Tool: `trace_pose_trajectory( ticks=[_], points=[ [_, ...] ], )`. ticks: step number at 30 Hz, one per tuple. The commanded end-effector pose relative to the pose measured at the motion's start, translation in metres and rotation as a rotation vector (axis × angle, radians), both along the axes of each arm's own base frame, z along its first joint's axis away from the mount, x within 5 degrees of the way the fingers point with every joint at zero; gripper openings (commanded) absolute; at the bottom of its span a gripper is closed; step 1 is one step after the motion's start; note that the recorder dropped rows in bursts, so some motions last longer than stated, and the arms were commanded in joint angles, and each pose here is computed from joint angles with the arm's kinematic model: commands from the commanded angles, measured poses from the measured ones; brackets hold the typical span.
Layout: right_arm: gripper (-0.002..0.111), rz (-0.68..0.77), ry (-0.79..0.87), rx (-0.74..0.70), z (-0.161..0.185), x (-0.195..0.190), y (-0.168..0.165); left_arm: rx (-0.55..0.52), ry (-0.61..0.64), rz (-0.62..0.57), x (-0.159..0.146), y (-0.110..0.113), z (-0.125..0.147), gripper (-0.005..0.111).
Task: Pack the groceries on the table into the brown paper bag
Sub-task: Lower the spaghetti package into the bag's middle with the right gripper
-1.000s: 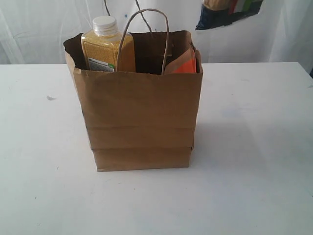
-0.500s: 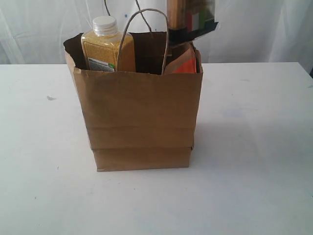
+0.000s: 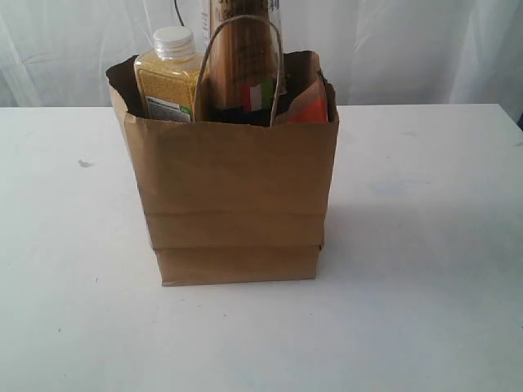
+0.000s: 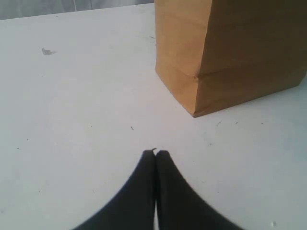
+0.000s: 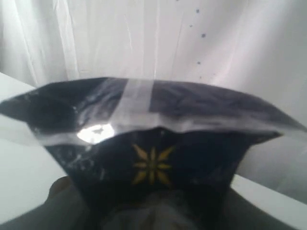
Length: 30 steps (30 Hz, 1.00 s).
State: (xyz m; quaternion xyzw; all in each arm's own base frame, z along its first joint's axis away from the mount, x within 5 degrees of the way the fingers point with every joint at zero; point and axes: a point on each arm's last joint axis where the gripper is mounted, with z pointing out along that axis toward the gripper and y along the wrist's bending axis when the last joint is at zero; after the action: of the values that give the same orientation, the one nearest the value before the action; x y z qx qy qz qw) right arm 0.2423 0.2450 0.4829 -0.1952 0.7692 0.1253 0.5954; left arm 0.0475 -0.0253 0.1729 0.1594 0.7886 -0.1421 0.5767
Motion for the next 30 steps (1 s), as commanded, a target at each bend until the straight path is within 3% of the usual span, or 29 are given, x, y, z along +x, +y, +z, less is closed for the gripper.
trace_pose_trajectory(
  ticks=[1, 9, 17, 30],
  points=[
    [0.000, 0.003, -0.013, 0.047, 0.013, -0.005, -0.008, -0.005, 0.009, 0.001, 0.000, 0.000, -0.002, 0.000],
    [0.000, -0.034, 0.160, 0.017, -0.005, -0.007, -0.010, -0.005, 0.009, 0.001, 0.000, 0.000, -0.002, 0.000],
    [0.000, -0.001, 0.094, -0.061, -0.031, 0.005, 0.005, -0.005, 0.009, 0.001, 0.000, 0.000, -0.002, 0.000],
    [0.000, -0.007, 0.193, -0.166, -0.081, 0.029, 0.035, -0.005, 0.009, 0.001, 0.000, 0.000, -0.002, 0.000]
  ],
)
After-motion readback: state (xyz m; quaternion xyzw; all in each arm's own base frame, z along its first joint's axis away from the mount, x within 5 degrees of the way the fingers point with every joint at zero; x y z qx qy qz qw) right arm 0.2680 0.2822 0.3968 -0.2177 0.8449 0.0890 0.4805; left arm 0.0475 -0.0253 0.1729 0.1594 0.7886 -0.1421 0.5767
